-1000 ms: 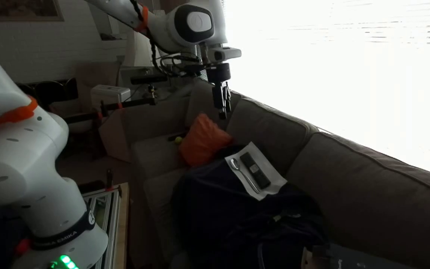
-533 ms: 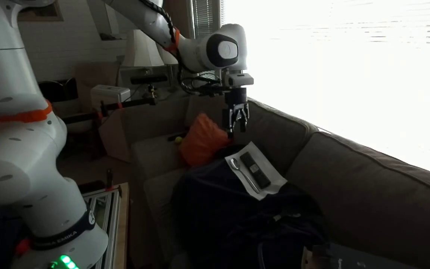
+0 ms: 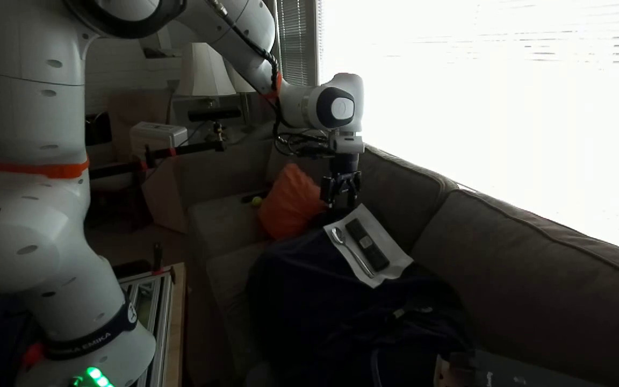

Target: Place the object on the silver spoon on the black bag.

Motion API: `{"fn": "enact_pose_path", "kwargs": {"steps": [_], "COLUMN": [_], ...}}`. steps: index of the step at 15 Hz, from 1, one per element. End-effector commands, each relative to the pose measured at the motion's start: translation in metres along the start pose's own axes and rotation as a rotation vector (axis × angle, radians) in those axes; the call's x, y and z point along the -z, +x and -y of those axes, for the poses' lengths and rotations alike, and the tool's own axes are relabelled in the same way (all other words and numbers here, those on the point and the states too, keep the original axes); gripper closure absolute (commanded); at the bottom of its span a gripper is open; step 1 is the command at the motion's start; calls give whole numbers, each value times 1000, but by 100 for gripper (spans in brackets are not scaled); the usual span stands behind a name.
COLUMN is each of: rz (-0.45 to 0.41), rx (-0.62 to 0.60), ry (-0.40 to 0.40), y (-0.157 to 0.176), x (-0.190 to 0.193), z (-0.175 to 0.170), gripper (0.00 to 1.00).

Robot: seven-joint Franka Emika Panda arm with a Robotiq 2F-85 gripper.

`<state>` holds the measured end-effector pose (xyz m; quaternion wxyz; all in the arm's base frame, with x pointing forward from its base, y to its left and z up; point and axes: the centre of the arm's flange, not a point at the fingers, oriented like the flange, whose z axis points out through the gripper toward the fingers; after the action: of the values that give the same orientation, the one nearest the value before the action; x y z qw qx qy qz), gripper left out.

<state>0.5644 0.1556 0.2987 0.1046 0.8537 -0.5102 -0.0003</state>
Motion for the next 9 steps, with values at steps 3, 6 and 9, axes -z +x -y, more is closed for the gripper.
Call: {"fn": "enact_pose_path", "kwargs": {"steps": [3,6,9], "rz": [13,9,8], "rx": [10,9,9], "ry": [8,12,13], "y": [-1,0,-1], "x": [-11,-8,-7], "z": [5,4,4], "gripper": [0,0,0]}}
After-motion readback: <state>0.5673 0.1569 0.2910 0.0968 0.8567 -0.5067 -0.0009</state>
